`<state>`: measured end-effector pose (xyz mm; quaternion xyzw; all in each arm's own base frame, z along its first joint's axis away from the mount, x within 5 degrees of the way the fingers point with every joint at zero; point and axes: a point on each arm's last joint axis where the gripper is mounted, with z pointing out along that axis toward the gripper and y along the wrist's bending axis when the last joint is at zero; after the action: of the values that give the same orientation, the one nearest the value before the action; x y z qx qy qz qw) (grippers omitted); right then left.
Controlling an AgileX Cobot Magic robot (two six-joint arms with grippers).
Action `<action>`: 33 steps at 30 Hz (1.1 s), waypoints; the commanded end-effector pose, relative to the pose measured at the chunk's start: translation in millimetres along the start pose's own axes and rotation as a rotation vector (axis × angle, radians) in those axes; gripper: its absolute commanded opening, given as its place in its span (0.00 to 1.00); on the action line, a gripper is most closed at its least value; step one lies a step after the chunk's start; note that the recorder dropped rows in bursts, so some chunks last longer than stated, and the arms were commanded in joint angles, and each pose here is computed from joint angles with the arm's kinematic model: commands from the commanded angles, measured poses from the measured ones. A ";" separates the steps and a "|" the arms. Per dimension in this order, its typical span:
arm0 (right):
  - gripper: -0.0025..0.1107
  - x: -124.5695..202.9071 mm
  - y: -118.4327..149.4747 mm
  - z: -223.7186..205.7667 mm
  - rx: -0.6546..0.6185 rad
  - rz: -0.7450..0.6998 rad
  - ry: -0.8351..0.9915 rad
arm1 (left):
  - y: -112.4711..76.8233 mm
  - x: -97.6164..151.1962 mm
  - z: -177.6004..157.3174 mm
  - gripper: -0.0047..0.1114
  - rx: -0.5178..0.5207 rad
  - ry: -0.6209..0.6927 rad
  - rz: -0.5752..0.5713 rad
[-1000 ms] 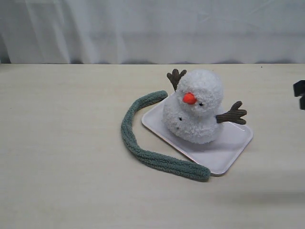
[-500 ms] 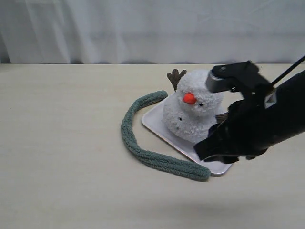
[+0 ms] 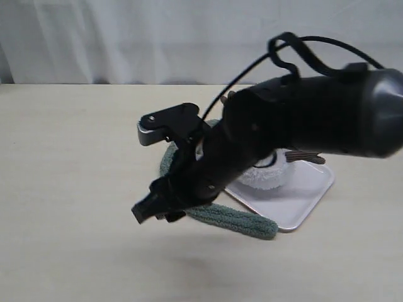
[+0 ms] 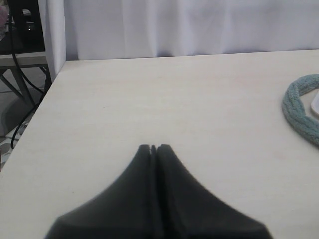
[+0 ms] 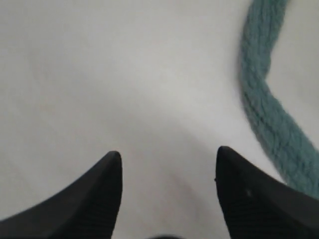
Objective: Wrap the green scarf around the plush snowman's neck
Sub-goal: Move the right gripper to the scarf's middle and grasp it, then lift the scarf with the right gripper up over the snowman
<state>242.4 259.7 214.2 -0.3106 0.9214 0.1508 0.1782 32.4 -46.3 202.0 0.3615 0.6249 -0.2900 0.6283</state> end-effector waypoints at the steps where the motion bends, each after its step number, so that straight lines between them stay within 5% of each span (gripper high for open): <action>1: 0.50 -35.6 -8.0 23.2 0.087 -0.010 -0.028 | 0.1 -2.3 -0.1 0.04 0.000 -0.032 -0.013; 9: 0.50 -60.3 -31.4 103.9 0.213 -0.040 0.128 | 0.1 -2.3 -0.1 0.04 0.000 -0.032 -0.013; 14: 0.50 -55.6 -55.5 121.8 0.237 0.004 0.168 | 0.1 -2.3 -0.1 0.04 0.000 -0.032 -0.013; 22: 0.50 -50.9 -55.9 141.0 0.228 -0.020 0.163 | 0.1 -2.3 -0.1 0.04 0.000 -0.032 -0.013; 33: 0.06 -45.4 -56.5 133.0 0.236 -0.112 0.258 | 0.1 -2.3 -0.1 0.04 0.000 -0.032 -0.013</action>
<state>348.0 298.6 111.9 -0.3327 0.9328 0.0150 0.1379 32.4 -46.3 202.0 0.3615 0.6249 -0.2900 0.6283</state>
